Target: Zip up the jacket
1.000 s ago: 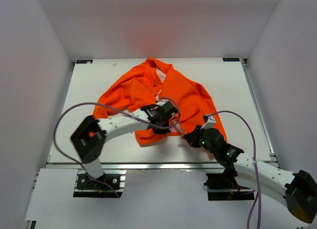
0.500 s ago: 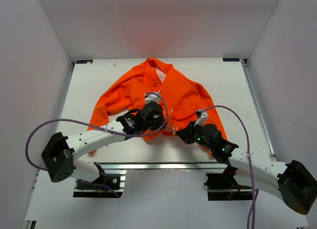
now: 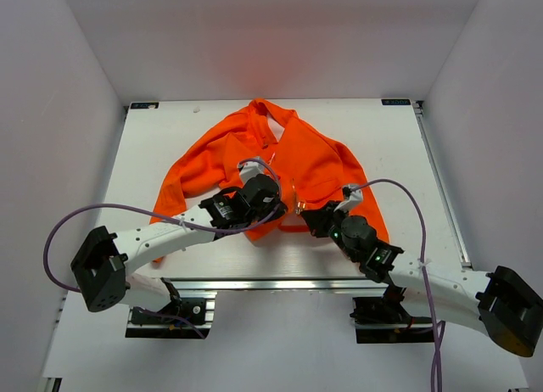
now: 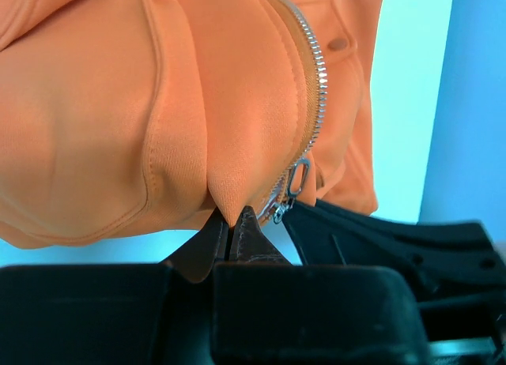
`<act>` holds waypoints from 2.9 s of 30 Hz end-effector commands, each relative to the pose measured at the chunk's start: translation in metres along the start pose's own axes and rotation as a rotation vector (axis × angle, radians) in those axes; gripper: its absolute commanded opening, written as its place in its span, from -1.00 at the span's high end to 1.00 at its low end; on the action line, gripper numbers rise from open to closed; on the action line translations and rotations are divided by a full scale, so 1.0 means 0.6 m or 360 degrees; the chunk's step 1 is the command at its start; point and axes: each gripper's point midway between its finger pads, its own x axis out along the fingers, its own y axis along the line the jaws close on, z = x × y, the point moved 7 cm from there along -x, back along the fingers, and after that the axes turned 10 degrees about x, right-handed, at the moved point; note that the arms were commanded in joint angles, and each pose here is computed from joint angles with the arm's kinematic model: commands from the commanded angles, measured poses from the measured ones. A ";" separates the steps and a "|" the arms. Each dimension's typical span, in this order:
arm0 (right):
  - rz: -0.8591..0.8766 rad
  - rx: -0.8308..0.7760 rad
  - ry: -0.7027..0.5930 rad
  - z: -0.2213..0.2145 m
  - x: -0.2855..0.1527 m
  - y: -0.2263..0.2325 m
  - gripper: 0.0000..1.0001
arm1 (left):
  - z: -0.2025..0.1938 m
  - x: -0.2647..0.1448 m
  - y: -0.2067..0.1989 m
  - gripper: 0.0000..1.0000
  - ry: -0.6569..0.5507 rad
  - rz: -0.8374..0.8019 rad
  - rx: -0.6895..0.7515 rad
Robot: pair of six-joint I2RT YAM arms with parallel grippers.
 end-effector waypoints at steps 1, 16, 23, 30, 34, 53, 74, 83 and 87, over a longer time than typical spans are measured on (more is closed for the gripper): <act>0.0034 0.0077 -0.0260 0.041 0.008 0.040 1.00 | 0.028 -0.008 -0.016 1.00 -0.0109 -0.0004 -0.0173; -0.0079 0.0051 -0.0306 0.030 0.009 0.047 1.00 | 0.041 -0.005 -0.028 1.00 -0.0150 0.0011 -0.0269; -0.0106 0.0076 -0.0299 0.026 0.013 0.051 1.00 | 0.040 -0.008 -0.032 1.00 -0.0164 0.0000 -0.0268; -0.0104 0.0067 -0.0289 0.023 0.014 0.056 1.00 | 0.038 -0.005 -0.038 1.00 -0.0164 -0.0013 -0.0267; -0.0118 0.0063 -0.0291 0.022 0.014 0.054 1.00 | 0.037 -0.001 -0.040 1.00 -0.0150 0.0010 -0.0255; -0.0137 0.0046 -0.0289 0.022 0.018 0.058 1.00 | 0.036 -0.011 -0.049 1.00 -0.0189 0.0008 -0.0231; -0.0165 0.0036 -0.0261 0.018 0.018 0.056 1.00 | 0.035 -0.017 -0.049 1.00 -0.0221 0.0030 -0.0215; -0.0188 0.0024 -0.0242 0.014 0.021 0.054 1.00 | 0.035 -0.021 -0.049 1.00 -0.0238 0.0040 -0.0217; -0.0208 0.0018 -0.0239 0.013 0.020 0.050 1.00 | 0.038 -0.024 -0.046 1.00 -0.0257 0.0050 -0.0223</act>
